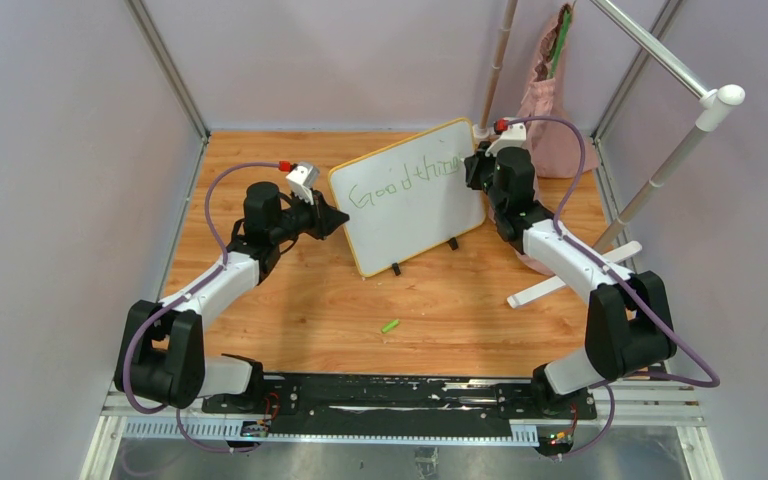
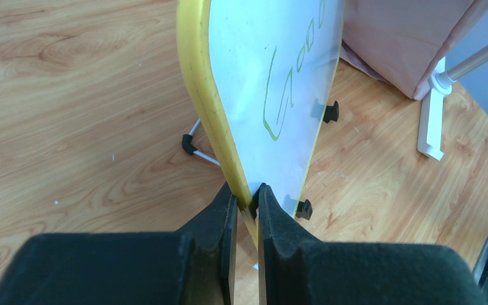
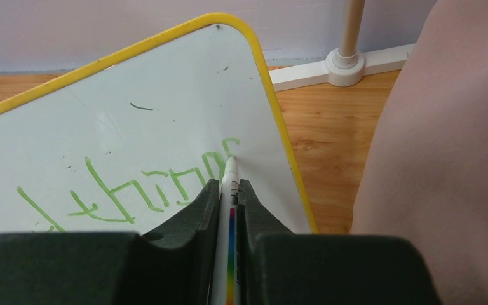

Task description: Write a sentence on the whiteboard

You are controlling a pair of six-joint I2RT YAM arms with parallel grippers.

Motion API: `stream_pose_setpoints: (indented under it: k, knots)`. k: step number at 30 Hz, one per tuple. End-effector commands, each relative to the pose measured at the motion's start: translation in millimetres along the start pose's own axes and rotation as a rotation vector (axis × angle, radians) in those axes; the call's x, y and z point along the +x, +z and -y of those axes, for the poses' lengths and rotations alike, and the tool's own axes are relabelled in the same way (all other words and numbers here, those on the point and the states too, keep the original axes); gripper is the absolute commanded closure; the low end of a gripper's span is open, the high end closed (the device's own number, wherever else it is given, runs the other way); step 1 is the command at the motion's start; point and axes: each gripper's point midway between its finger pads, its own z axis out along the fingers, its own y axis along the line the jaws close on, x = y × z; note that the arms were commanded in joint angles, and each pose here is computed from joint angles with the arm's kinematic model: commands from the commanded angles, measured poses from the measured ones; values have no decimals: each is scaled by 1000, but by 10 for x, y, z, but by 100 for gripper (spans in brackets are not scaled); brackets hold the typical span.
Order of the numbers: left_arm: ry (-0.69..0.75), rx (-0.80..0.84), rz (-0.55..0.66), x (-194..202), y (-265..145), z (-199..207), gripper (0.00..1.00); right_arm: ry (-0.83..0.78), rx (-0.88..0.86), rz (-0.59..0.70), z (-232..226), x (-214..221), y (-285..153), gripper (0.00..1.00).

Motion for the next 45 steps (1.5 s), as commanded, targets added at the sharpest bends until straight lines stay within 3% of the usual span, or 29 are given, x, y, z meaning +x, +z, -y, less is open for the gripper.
stream_pose_setpoints:
  k: [1, 21, 45]
  knots:
    - [95, -58, -12, 48, -17, -124, 100, -1, 43, 3, 113, -24, -32, 100]
    - [98, -59, -12, 46, -21, -118, 100, 0, 75, -19, 222, 9, -8, 100]
    - [94, -62, -12, 47, -17, -115, 100, 17, -19, -50, -79, 97, -94, 100]
